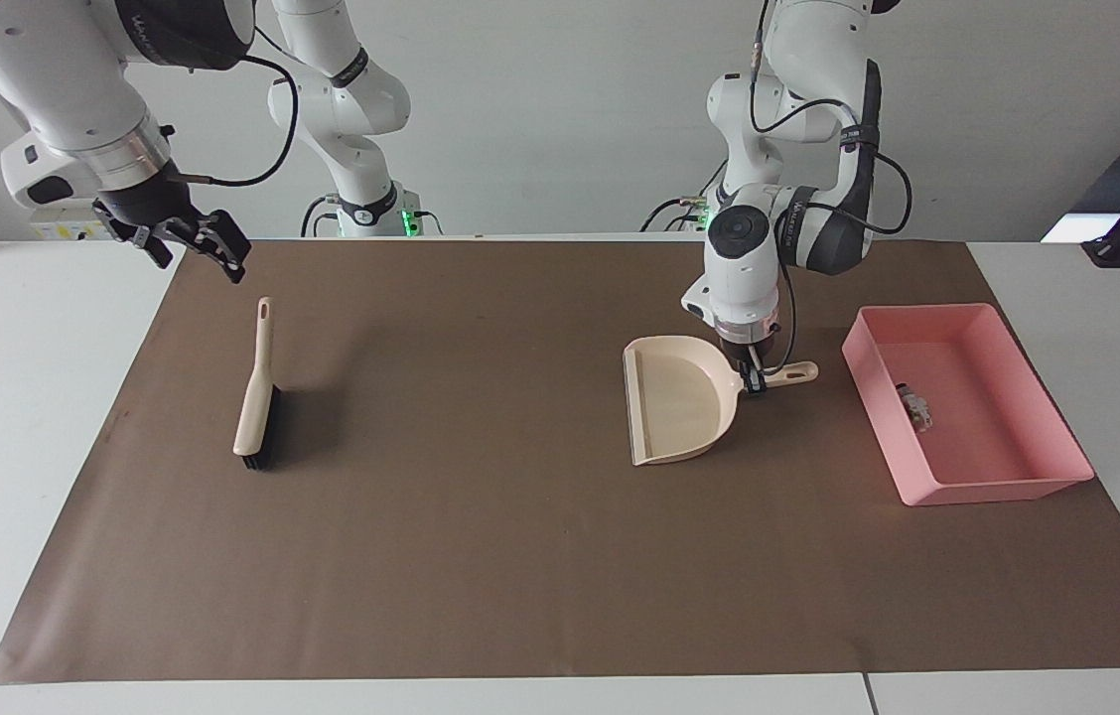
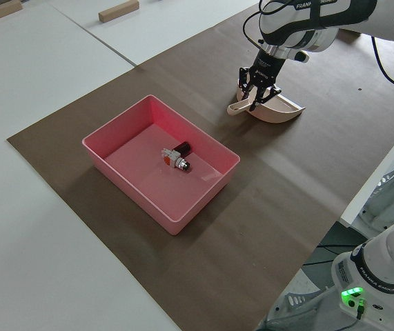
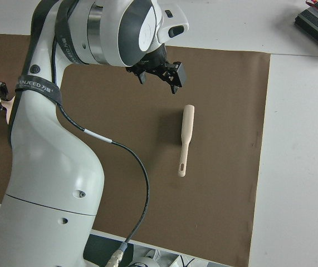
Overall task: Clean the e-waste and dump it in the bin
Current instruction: 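Set the dustpan down on the table with the left gripper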
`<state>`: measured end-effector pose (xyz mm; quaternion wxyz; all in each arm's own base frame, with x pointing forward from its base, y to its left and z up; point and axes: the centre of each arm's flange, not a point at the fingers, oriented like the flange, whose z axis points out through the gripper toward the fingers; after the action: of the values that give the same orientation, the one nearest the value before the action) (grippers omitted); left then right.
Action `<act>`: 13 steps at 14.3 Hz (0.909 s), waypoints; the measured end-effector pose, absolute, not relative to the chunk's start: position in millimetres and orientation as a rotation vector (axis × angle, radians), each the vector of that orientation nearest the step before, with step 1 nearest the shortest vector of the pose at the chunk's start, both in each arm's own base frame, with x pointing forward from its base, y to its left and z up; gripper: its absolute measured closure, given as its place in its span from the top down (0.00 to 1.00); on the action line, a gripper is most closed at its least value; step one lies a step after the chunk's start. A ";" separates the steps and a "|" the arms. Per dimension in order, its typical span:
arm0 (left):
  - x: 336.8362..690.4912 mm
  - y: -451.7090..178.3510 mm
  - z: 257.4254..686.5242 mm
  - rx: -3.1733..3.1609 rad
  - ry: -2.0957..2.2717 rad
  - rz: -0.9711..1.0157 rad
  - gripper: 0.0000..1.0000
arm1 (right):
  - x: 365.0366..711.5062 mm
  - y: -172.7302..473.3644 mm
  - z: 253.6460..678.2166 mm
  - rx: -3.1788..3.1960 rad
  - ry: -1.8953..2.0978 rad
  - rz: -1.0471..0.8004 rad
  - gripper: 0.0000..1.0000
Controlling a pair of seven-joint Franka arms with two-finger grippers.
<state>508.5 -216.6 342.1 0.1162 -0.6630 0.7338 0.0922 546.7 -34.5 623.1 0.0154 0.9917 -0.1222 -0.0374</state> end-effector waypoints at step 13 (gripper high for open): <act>510.2 -161.8 402.7 -2.251 1.753 0.273 0.97 | 542.2 -15.9 630.0 3.091 -0.326 -0.117 1.00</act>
<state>510.2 -161.8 402.7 0.1374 -0.7780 0.6058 0.0943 542.2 -15.9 630.0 0.0156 0.9937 -0.1047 -0.0377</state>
